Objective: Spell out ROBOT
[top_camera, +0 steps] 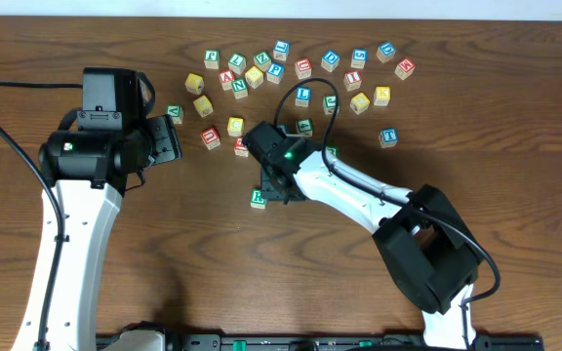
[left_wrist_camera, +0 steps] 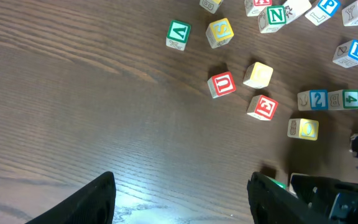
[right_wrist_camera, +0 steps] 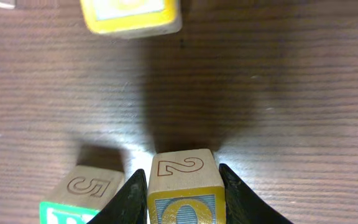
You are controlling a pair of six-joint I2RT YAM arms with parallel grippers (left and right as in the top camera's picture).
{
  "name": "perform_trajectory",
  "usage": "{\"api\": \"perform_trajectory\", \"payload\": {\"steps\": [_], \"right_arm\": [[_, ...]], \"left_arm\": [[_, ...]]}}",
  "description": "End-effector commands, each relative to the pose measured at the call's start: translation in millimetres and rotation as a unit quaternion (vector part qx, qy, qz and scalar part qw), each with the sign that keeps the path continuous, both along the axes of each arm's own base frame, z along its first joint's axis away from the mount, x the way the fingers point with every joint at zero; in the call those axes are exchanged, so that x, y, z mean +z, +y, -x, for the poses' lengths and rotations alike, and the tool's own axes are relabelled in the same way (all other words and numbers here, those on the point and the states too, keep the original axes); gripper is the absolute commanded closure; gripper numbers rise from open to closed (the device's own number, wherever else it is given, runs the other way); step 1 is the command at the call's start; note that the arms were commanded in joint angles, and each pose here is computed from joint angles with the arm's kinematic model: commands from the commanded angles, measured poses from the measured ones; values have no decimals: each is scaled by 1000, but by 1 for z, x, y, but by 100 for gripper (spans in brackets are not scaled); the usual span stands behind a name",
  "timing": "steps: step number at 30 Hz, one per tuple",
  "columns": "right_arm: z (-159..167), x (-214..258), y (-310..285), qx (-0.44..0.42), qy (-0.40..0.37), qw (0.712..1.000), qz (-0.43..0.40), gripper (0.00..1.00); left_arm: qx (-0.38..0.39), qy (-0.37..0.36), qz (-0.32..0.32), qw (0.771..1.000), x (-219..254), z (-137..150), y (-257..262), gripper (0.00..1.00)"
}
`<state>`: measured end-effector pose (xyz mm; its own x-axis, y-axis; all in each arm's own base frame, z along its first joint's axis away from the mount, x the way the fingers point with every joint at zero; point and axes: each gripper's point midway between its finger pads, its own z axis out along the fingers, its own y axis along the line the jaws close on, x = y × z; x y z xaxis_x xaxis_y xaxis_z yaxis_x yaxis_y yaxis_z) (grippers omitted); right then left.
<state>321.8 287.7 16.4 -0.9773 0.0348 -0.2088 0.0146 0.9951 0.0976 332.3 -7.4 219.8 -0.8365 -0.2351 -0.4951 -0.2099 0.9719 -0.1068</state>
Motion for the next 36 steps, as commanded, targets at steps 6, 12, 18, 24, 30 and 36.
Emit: {"api": "perform_trajectory", "payload": {"steps": [6,12,18,24,30,36], "right_arm": [[-6,-17,-16,-30,21,999,9,67],[-6,-17,-16,-31,21,999,9,56],[-7,-15,-14,-28,21,999,4,45],[-18,4,-11,-1,13,1000,-8,43],[-34,47,-14,25,-3,999,-22,41],[-37,79,-8,52,-22,997,-49,37]], "left_arm": [[0,-13,-6,1000,9,-3,3,33],[0,-13,-6,1000,9,-3,3,33],[0,-13,-6,1000,9,-3,3,33],[0,-13,-6,1000,9,-3,3,33],[0,-13,-6,1000,9,-3,3,33],[0,-17,-6,1000,10,-5,3,33]]}}
